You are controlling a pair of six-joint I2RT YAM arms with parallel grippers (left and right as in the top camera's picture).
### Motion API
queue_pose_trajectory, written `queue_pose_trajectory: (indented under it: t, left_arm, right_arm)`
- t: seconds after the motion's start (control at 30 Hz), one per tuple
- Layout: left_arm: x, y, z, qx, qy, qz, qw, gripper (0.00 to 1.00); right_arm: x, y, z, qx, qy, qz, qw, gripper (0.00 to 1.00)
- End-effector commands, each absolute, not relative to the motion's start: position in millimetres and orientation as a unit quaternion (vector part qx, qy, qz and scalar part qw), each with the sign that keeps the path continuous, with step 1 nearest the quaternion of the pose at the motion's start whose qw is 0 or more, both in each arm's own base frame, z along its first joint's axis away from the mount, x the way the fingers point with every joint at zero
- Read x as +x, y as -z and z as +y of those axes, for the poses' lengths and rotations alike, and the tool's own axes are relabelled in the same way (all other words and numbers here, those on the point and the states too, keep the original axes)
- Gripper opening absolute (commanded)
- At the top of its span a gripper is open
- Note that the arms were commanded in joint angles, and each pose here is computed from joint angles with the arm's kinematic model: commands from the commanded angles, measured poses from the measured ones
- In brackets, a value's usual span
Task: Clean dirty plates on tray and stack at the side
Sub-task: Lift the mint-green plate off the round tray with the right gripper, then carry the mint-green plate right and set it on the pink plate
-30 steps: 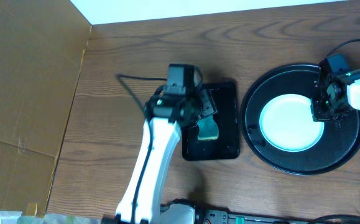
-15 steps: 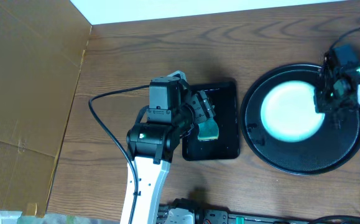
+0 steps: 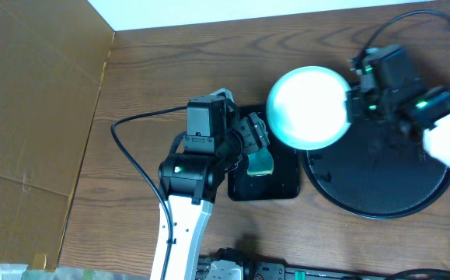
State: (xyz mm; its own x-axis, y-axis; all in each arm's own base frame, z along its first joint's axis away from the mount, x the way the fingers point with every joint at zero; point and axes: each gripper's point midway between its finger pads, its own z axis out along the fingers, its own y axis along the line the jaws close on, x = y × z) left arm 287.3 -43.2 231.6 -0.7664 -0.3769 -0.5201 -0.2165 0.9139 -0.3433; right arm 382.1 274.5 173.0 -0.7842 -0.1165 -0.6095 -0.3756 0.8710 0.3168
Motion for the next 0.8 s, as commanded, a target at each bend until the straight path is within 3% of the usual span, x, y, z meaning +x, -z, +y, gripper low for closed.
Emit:
queue_pose_trajectory:
  t: [0.0,0.3,0.77]
  left_arm:
    - [290,-240,-42,-0.16,0.133,0.927,0.311,0.79]
    - [290,-240,-42,-0.16,0.133,0.927,0.311,0.79]
    - [290,-240,-42,-0.16,0.133,0.927,0.311,0.79]
  right_arm:
    - [380,-184,309,-0.146,-0.216,0.904,0.34,0.01]
    - [380,-219,353,-0.205,-0.143,0.844,0.474,0.01]
    - [377,-242,351,-0.229,-0.108,0.82,0.513,0.01]
